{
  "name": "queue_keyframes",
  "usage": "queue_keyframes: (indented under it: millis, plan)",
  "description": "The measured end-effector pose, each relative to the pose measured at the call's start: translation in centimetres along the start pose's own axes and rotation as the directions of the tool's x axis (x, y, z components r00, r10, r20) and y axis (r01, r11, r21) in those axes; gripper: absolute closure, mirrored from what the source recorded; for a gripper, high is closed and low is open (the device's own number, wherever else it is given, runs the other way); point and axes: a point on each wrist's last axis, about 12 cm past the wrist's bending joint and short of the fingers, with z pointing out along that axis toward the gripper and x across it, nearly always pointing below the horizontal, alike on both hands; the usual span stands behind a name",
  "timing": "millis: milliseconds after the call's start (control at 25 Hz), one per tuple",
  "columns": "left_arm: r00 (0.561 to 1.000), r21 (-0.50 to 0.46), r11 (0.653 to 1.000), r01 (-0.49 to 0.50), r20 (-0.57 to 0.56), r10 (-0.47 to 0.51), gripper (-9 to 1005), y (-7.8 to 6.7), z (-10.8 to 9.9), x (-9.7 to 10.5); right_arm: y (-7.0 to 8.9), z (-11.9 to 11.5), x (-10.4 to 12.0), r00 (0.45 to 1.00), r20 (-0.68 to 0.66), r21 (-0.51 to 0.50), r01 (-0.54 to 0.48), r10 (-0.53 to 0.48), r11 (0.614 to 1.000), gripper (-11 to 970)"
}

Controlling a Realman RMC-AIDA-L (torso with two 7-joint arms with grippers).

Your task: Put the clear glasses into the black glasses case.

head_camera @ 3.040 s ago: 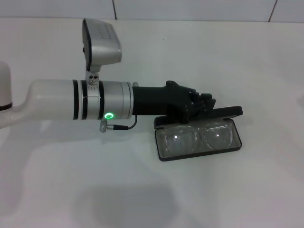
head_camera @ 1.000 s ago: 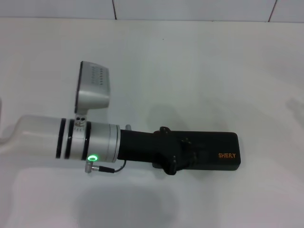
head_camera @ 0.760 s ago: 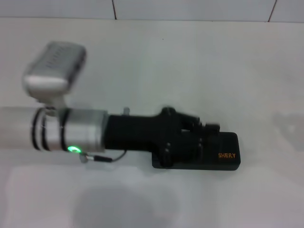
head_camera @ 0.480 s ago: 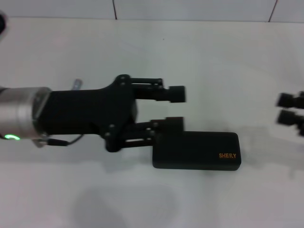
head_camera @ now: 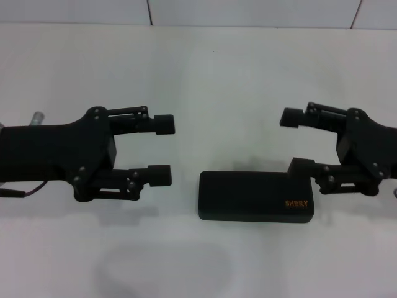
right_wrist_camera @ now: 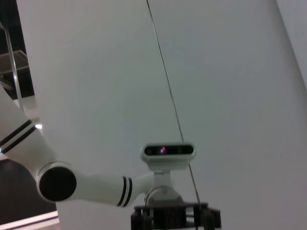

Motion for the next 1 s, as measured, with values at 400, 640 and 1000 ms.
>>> queue_keyframes:
  millis: [400, 640, 1000]
  plan:
    - [1.000, -0.021, 1.000, 0.020, -0.003, -0.020, 247, -0.6, -0.5, 0.8, -0.9, 2.1, -0.3, 0.999, -0.036, -0.064, -0.003, 0.001, 0.998, 137]
    - [0.999, -0.038, 0.999, 0.031, 0.008, -0.031, 247, -1.2, -0.9, 1.4, -0.6, 2.4, -0.1, 1.000, -0.021, -0.092, -0.017, 0.016, 0.996, 117]
    - [0.999, -0.053, 0.998, 0.036, 0.010, -0.036, 247, -1.6, -1.3, 1.7, -0.3, 2.3, 0.4, 1.000, -0.001, -0.086, -0.016, 0.016, 0.996, 117]
